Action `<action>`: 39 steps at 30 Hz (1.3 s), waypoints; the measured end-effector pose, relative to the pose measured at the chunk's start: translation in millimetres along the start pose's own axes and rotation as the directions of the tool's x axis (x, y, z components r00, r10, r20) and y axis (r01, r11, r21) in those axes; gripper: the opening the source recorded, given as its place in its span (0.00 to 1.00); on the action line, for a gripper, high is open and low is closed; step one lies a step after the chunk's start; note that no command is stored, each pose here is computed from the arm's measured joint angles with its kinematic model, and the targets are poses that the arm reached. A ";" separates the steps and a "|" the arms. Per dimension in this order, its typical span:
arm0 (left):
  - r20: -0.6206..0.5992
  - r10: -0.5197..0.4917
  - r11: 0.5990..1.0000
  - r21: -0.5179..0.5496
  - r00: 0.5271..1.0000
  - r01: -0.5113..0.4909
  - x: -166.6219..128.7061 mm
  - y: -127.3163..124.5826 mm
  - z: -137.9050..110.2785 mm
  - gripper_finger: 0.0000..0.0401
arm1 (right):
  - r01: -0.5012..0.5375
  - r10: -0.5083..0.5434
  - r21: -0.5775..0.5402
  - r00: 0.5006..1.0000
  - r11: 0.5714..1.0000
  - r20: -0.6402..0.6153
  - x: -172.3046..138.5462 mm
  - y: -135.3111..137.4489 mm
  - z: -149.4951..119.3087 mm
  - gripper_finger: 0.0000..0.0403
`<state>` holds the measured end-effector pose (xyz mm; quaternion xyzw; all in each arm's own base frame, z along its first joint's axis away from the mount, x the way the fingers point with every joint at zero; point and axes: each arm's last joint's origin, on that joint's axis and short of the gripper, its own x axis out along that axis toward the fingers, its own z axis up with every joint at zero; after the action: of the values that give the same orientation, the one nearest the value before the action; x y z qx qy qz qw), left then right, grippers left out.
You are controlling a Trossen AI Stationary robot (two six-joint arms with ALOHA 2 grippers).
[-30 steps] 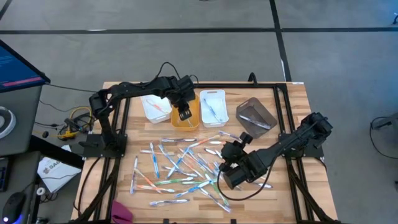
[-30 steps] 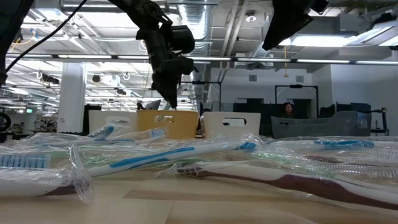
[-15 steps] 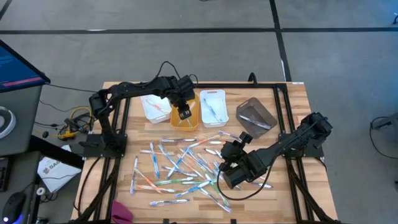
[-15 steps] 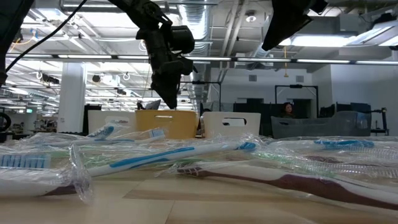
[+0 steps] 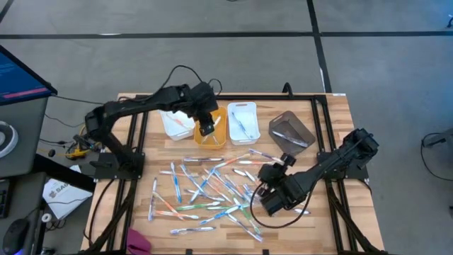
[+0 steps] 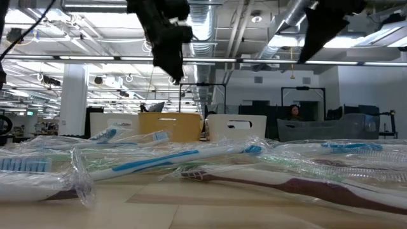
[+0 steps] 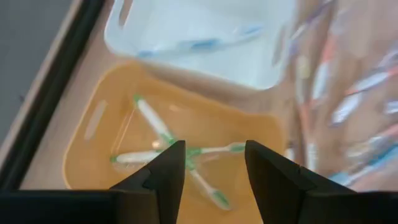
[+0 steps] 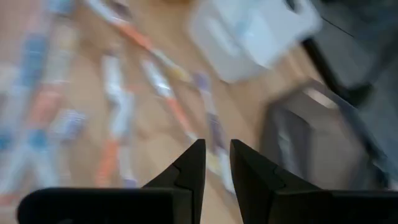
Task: Pick & Place Toothbrushes
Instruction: Put the white violet toothbrush into the black transparent bin
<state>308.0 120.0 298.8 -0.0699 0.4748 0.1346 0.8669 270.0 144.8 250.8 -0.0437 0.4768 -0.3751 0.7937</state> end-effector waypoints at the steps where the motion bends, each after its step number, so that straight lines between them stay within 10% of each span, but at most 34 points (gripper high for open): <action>1: 0.029 -0.009 1.000 0.017 1.000 0.009 -6.6 -6.8 -2.2 0.39 | 0.038 -0.038 0.015 0.999 0.999 -0.017 0.0 -4.6 -1.9 0.17; 22: 0.401 -0.219 0.961 0.246 0.890 0.125 -30.6 -73.3 -103.1 0.38 | 0.253 -0.229 0.105 0.953 0.962 -0.199 38.3 -38.6 -40.9 0.13; 39: 0.419 -0.215 0.973 0.169 0.882 0.157 -21.5 -72.3 -106.6 0.38 | -0.086 0.124 0.334 0.988 0.939 -0.094 55.6 -82.6 -58.0 0.13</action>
<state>232.9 20.9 258.9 -0.0268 0.2684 0.0316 0.9624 193.1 67.1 214.4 0.1362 0.4537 -0.4082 0.7803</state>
